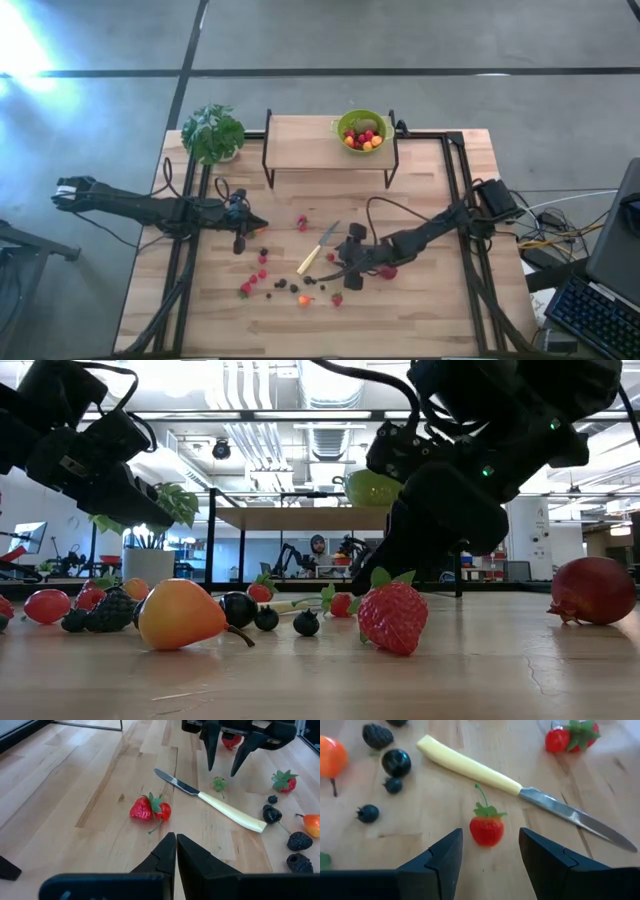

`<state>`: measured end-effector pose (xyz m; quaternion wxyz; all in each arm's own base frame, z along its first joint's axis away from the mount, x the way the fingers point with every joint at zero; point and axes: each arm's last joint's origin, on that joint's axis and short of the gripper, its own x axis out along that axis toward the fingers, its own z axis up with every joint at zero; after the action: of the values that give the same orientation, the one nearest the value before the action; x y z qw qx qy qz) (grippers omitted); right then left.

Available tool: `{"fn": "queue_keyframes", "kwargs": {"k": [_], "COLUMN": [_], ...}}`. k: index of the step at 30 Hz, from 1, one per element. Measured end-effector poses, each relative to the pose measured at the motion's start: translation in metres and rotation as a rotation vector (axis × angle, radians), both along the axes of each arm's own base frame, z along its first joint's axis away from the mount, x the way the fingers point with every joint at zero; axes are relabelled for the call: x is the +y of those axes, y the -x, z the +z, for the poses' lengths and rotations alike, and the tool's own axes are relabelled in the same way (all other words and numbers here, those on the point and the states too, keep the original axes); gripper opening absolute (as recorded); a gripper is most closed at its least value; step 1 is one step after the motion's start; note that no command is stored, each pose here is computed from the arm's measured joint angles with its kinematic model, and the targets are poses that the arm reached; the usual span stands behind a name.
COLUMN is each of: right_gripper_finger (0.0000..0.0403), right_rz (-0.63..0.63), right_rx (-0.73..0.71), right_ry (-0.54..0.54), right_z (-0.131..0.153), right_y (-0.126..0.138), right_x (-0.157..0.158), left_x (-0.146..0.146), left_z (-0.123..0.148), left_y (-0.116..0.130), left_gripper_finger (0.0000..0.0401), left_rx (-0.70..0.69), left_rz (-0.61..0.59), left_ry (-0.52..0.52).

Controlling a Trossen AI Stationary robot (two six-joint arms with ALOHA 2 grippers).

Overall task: Pick & Place Fruit
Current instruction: Put the strawberry into the strainer bowl

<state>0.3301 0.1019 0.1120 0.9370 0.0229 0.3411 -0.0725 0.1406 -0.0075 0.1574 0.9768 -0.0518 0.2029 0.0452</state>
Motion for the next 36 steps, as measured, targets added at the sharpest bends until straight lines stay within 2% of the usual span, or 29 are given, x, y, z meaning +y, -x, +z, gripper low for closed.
{"fn": "queue_keyframes", "kwargs": {"k": [24, 29, 36], "right_gripper_finger": [0.0261, 0.0261, 0.0233], "right_rz": [-0.014, -0.01, -0.015], "right_rx": [-0.018, -0.005, -0.004], "right_ry": [-0.021, -0.019, -0.012], "right_z": [-0.004, -0.017, -0.027], "right_y": [-0.002, -0.005, -0.017], "right_x": [0.001, 0.002, 0.005], "left_x": [0.0, 0.0, 0.0], "left_z": [0.0, 0.0, 0.0], "left_y": [0.0, 0.0, 0.0], "left_gripper_finger": [0.002, 0.002, 0.002], "left_rx": [0.0, 0.0, 0.002], "left_rz": [0.0, 0.001, 0.0], "left_ry": [0.0, 0.0, 0.0]}}
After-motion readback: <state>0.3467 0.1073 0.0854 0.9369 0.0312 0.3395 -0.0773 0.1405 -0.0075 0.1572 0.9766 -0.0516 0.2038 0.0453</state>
